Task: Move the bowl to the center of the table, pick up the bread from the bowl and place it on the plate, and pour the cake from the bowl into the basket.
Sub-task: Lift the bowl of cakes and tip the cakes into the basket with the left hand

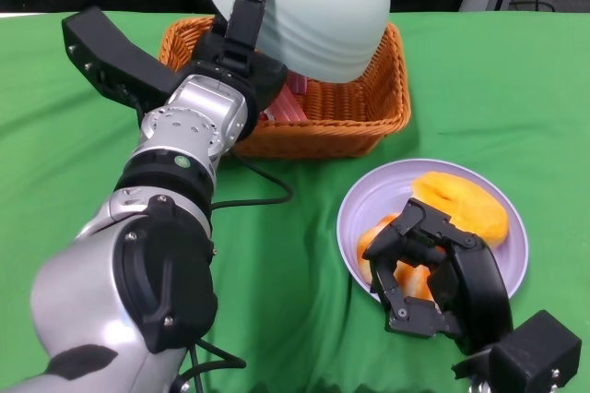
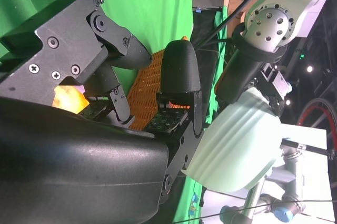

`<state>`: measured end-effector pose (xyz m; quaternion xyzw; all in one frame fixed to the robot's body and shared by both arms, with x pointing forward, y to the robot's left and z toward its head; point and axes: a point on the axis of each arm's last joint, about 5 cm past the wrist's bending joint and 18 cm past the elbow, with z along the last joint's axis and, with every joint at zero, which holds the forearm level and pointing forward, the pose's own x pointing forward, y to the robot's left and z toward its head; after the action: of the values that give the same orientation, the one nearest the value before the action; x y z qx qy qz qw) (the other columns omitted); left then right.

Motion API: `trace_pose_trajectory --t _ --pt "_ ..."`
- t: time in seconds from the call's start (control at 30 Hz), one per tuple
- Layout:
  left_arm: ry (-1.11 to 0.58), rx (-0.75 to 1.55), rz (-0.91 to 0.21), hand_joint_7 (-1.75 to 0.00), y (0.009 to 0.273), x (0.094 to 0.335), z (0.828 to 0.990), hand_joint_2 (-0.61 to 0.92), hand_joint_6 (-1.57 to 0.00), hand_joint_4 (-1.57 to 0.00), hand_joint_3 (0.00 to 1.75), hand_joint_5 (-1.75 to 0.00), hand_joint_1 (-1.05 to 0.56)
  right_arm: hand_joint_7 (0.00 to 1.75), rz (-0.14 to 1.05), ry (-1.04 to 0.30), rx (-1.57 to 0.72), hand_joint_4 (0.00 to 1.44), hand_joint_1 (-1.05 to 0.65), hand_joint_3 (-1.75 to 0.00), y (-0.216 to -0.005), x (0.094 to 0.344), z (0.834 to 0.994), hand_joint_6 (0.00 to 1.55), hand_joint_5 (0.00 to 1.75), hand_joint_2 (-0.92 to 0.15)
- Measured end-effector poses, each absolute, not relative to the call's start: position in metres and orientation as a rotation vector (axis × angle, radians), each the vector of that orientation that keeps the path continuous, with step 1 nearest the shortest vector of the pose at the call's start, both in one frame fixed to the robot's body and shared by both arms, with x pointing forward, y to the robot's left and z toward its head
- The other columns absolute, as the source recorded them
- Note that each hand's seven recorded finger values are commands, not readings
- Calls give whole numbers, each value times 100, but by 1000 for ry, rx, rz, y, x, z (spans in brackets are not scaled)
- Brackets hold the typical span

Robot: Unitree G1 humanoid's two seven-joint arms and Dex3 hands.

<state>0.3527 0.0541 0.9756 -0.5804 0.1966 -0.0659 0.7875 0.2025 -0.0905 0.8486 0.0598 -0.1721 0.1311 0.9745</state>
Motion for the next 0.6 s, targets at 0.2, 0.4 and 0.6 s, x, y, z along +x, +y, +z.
trace_pose_trajectory --t 0.2,0.4,0.6 --pt "435 -1253 -148 -175 55 353 976 92 -48 -75 47 -175 -31 139 266 -347 121 79 -1 -124 -90 203 849 70 169 -43" --pt "434 -1226 -162 -173 55 353 976 92 -48 -73 43 -175 -30 139 264 -347 117 79 -3 -121 -90 203 849 70 169 -43" --pt "365 -1134 -243 -163 56 355 982 92 -52 -67 35 -175 -30 140 261 -348 107 80 -3 -121 -90 203 849 70 171 -44"
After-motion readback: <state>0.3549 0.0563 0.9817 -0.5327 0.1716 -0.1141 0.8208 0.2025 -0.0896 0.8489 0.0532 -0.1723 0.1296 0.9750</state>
